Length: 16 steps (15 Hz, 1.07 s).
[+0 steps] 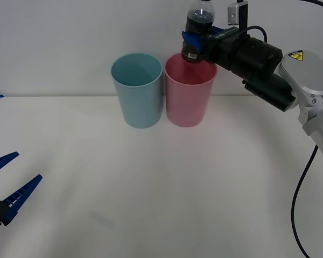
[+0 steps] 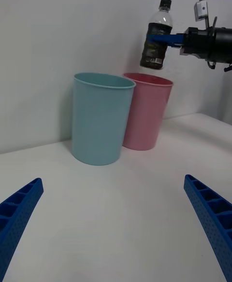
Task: Grasp the object on the table and drop it into the matching bin: aluminum can to the light blue bin, PET bottle to the pink bin.
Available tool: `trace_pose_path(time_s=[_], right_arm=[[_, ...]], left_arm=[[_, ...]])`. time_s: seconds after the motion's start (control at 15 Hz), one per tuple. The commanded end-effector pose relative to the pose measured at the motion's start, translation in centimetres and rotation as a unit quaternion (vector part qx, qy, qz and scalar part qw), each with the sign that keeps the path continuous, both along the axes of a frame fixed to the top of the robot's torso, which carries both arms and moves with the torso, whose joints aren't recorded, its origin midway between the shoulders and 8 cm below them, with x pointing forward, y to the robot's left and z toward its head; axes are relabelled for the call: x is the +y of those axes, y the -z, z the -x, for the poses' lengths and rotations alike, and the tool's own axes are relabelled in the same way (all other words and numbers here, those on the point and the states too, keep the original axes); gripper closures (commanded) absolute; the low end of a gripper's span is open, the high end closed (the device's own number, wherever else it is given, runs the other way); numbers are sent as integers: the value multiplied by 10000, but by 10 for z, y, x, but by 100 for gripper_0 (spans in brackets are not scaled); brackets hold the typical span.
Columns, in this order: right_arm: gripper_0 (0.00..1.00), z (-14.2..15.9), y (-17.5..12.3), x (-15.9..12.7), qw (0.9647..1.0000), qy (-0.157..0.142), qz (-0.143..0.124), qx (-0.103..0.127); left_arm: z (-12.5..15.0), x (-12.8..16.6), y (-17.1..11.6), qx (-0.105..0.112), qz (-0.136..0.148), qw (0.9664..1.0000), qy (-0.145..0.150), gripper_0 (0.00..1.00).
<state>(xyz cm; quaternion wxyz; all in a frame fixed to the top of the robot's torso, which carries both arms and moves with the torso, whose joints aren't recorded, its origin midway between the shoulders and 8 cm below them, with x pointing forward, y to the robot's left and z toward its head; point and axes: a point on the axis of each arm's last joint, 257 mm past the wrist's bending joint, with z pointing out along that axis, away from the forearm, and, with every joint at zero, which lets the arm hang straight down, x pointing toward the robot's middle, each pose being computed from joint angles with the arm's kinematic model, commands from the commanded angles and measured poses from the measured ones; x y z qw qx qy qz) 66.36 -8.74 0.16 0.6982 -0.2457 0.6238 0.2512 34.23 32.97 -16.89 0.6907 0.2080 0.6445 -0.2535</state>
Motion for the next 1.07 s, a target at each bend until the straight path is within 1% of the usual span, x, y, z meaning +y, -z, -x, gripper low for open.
trace_pose_path(time_s=[0.07, 0.2, 0.33, 0.47, 0.6, 0.73, 1.07], right_arm=[[0, 1, 0, 0, 10000, -23, 3, -5], [0, 6, 4, 0, 10000, -77, -45, 22], [0, 16, 4, -5, 9999, -96, -112, -49], [0, 34, 8, -12, 9997, -136, -140, -127], [0, 51, 19, -20, 9997, -166, -139, -121], [0, 67, 24, -30, 9996, -157, -147, -156], [0, 108, 51, -60, 9998, -93, -155, -108]], left_arm=[[0, 0, 0, 0, 0, 10000, 0, 0], [0, 0, 0, 0, 0, 10000, 0, 0], [0, 0, 0, 0, 0, 10000, 0, 0], [0, 0, 0, 0, 0, 10000, 0, 0], [0, 0, 0, 0, 0, 10000, 0, 0], [0, 0, 0, 0, 0, 10000, 0, 0], [0, 0, 0, 0, 0, 10000, 0, 0]])
